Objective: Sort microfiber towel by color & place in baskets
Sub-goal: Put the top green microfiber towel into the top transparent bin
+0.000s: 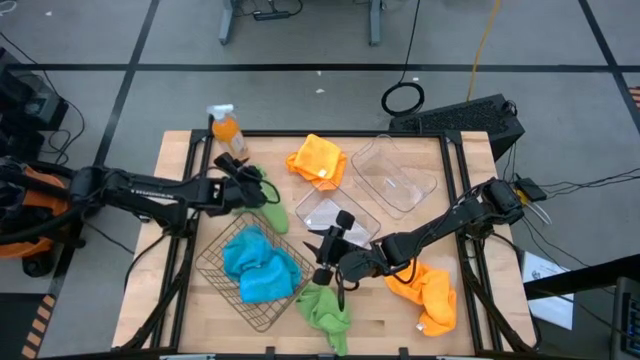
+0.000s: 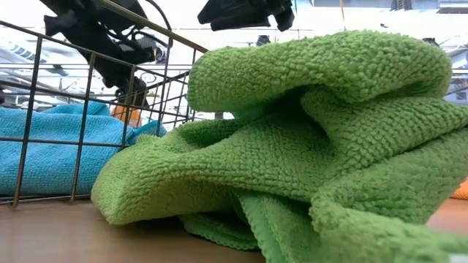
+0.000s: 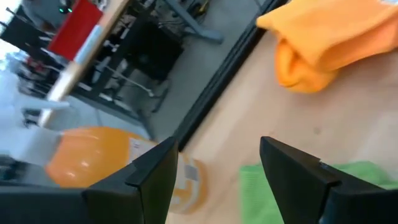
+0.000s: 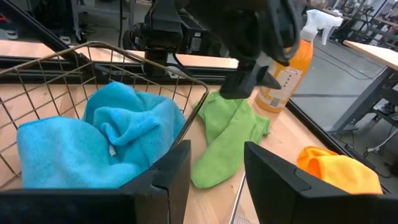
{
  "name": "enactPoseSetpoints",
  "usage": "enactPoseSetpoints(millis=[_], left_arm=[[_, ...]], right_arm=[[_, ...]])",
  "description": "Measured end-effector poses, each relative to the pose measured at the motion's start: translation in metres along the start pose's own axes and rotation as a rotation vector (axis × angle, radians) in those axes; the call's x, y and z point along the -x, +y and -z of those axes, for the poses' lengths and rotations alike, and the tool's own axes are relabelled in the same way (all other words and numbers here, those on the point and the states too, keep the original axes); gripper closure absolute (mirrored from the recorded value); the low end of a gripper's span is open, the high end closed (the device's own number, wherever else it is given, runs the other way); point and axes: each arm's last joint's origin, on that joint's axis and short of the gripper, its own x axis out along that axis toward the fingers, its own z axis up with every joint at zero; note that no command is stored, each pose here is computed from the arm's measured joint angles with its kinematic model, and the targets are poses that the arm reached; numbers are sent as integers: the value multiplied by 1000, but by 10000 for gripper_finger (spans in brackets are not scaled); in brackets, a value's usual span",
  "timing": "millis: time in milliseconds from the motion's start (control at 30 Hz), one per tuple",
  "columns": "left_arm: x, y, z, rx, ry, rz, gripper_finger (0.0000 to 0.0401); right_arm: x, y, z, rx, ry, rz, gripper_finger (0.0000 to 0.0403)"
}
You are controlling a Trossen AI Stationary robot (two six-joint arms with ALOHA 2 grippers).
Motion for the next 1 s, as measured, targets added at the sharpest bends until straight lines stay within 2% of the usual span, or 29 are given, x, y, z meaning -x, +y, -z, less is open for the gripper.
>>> enactPoseSetpoints(millis=[100,167,367,533,600,700,833,1000], left_arm=[[-10,8,-5,-15,3,-39,166],[-16,12,-7,25,-2,-48,166],[-36,14,1,119,-68,95,166],[-43,15,16,241,77,236,166],[-42,14,22,254,134,247,166],[-37,10,30,210,224,313,166],[-31,12,31,291,308,308,166],[-33,15,39,312,399,325,166]], right_arm=[[-1,0,1,16,4,1,264],[-2,1,3,26,9,3,264],[-6,2,11,58,48,9,264],[-9,2,13,62,55,-4,264],[-10,2,15,72,63,-5,264],[-16,1,19,79,72,8,264],[-28,0,30,139,98,26,264],[-42,-8,36,178,124,56,264]])
